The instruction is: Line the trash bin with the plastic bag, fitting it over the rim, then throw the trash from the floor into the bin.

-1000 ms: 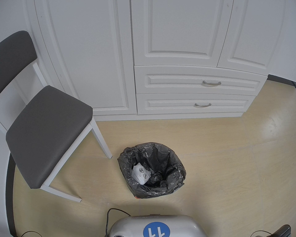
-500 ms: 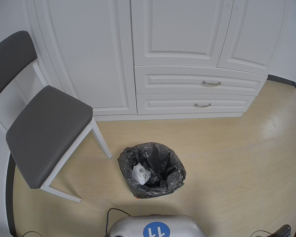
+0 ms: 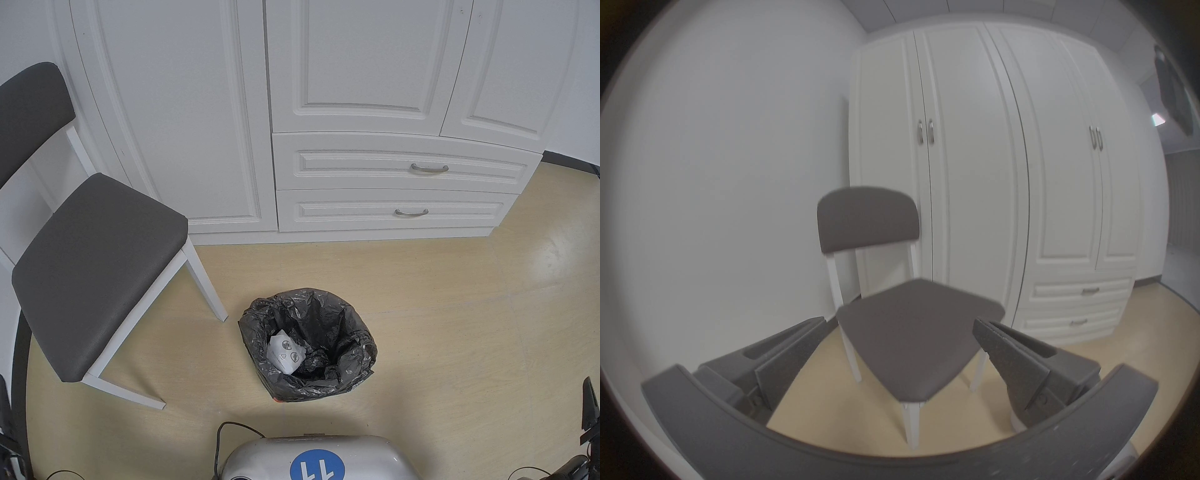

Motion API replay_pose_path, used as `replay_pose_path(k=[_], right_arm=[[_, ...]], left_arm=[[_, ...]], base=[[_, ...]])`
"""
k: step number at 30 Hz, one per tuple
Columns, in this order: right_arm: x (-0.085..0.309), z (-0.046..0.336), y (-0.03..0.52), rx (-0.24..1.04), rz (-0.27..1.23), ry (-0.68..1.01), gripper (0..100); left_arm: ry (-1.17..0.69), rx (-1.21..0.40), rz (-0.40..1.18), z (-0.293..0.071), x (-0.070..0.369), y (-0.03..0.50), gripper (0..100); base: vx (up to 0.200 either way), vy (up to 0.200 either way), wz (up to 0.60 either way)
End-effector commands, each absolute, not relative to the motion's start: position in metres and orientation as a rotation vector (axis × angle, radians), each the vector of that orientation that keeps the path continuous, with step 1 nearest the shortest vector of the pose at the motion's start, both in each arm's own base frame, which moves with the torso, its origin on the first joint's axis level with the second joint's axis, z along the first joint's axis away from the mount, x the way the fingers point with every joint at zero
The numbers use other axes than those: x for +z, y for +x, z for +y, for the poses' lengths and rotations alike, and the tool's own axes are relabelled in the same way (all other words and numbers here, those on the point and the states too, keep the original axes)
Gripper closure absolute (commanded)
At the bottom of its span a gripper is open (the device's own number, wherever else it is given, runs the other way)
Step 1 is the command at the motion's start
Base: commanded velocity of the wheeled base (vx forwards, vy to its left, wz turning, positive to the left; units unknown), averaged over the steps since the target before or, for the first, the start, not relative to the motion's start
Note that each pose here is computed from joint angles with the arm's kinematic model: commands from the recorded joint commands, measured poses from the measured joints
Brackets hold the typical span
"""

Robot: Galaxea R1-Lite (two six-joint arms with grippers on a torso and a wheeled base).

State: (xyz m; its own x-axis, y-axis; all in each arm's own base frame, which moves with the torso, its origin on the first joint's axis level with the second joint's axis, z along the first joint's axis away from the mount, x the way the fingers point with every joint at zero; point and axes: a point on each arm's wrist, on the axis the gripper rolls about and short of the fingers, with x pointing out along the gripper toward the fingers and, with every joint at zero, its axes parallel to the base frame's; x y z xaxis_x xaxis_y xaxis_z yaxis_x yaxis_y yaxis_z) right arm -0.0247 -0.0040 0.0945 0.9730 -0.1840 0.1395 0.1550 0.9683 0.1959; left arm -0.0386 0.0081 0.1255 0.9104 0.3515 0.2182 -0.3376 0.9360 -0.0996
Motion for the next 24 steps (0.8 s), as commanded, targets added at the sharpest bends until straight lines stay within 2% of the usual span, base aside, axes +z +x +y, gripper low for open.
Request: replay_pose_path(k=[1, 7, 14, 18, 24], right_arm=[[0.0826, -0.0031, -0.0234, -0.135, -0.079, 0.168, 0], [0.0827, -0.002, -0.0233, -0.091, -0.073, 0.124, 0], [0.082, 0.0008, -0.0231, 0.034, -0.06, 0.108, 0], [0.0823, 0.0003, -0.0231, 0.016, -0.064, 0.035, 0], [0.0761, 0.0002, -0.0228, 0.006, -0.006, 0.002, 0]], left_arm=[[-0.047, 0.354, -0.088, 0.0079, 0.0841, -0.0247, 0], [-0.046, 0.333, -0.071, 0.0075, 0.0827, -0.0245, 0], [-0.03, 0.289, -0.064, 0.0065, 0.0822, -0.0242, 0], [-0.018, 0.211, -0.059, 0.0048, 0.082, -0.0237, 0], [-0.026, 0.187, -0.048, 0.0043, 0.0806, -0.0233, 0]], base=[[0.0, 0.0, 0.0], [0.0, 0.0, 0.0], [0.0, 0.0, 0.0], [0.0, 0.0, 0.0], [0.0, 0.0, 0.0]])
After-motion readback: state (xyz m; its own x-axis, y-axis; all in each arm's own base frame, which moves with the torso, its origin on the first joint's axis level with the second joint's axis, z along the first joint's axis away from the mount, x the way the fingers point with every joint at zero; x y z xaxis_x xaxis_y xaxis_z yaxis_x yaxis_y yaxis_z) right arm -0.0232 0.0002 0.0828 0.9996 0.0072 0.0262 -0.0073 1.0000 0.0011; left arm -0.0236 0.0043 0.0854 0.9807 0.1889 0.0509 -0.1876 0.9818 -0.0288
